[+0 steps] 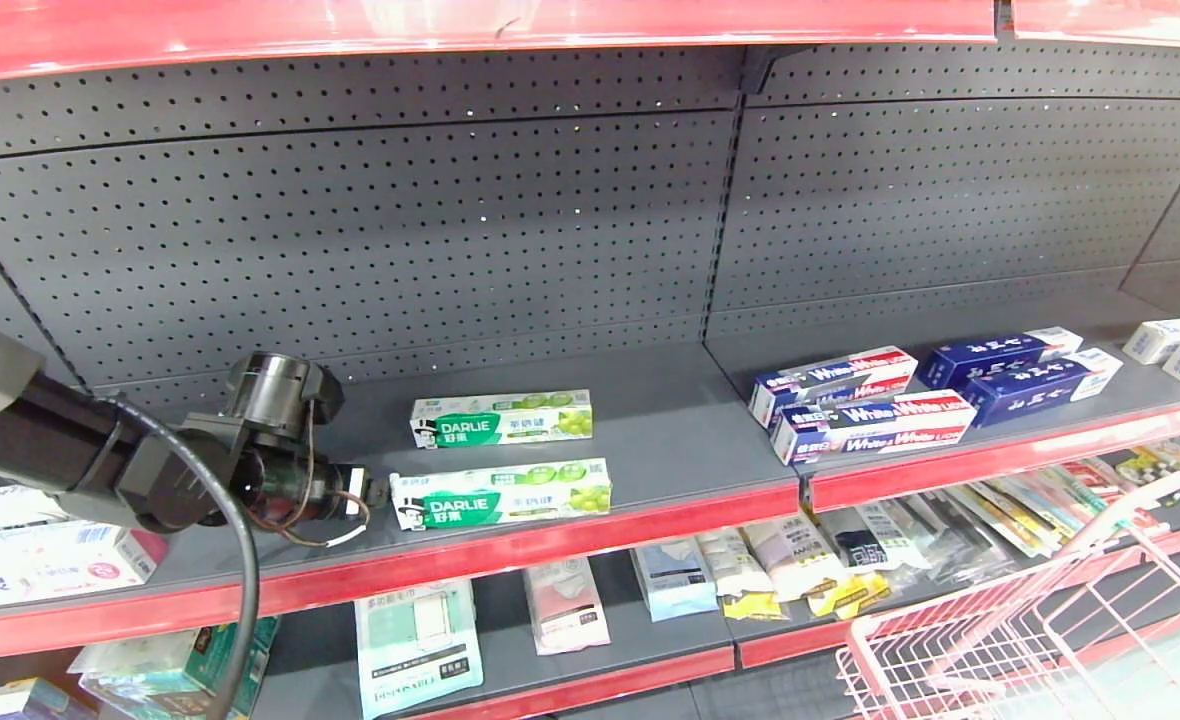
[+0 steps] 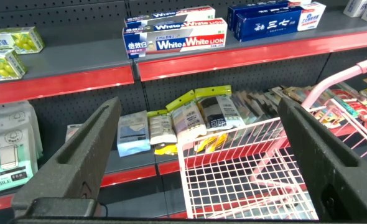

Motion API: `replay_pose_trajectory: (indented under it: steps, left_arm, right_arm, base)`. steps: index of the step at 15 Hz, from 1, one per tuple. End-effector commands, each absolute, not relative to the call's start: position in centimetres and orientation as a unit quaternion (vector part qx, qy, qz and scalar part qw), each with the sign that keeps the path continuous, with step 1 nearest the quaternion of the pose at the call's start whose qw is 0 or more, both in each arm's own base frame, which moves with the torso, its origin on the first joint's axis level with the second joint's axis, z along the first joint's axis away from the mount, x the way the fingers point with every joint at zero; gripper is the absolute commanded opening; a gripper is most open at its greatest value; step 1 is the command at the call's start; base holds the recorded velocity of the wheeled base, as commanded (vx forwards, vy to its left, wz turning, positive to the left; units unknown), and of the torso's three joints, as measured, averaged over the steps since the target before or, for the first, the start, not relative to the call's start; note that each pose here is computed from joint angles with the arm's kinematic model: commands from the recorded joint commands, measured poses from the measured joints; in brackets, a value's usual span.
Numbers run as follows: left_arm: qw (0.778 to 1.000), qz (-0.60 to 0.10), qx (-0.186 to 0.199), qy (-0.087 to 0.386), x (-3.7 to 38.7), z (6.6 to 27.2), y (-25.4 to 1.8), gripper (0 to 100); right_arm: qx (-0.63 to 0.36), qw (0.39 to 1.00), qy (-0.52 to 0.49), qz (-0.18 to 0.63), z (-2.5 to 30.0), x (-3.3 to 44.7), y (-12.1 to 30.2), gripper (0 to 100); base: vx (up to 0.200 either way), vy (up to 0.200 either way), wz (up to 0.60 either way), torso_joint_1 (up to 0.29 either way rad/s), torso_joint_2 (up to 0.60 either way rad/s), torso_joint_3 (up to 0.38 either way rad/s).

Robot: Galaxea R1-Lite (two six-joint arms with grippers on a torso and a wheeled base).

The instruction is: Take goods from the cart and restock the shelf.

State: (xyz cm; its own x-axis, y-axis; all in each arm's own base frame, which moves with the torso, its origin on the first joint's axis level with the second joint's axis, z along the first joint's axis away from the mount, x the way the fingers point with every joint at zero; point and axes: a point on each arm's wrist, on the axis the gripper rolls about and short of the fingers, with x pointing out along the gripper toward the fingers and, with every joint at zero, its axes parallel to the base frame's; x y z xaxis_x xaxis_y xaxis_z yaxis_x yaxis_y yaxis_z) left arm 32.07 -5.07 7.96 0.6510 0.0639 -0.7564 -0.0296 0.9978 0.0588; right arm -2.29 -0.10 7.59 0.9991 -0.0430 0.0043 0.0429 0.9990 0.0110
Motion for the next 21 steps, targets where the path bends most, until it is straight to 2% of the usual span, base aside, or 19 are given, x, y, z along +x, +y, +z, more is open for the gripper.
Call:
replay_pose_trajectory:
  steps: [1,5,8,12,21]
  left_arm:
    - [0.915,0.028,0.016,0.401,32.3,8.9,-4.9,100]
    - [0.927,0.041,0.004,0.374,33.8,10.9,-3.9,100]
    - [0.922,0.014,0.004,0.387,34.4,9.8,-5.2,100]
    - [0.922,-0.014,0.003,0.387,35.4,9.4,-6.7,100]
    - [0.91,-0.01,0.01,0.415,34.7,9.1,-6.5,100]
  right_arm:
    - [0.005,1.0,-0.002,-0.021,7.6,-2.3,-0.1,100]
    - [0.005,1.0,-0.002,-0.021,7.6,-2.3,-0.1,100]
    - [0.005,1.0,-0.002,-0.021,7.6,-2.3,-0.1,100]
    - [0.005,1.0,-0.002,-0.021,7.6,-2.3,-0.1,100]
    - [0.005,1.0,-0.002,-0.021,7.6,-2.3,-0.1,100]
  base:
    - [0.0,0.0,0.0,0.0,0.0,0.0]
    - [0.0,0.0,0.0,0.0,0.0,0.0]
    - [0.0,0.0,0.0,0.0,0.0,0.0]
    - [0.0,0.0,0.0,0.0,0.0,0.0]
    - [0.0,0.0,0.0,0.0,0.0,0.0]
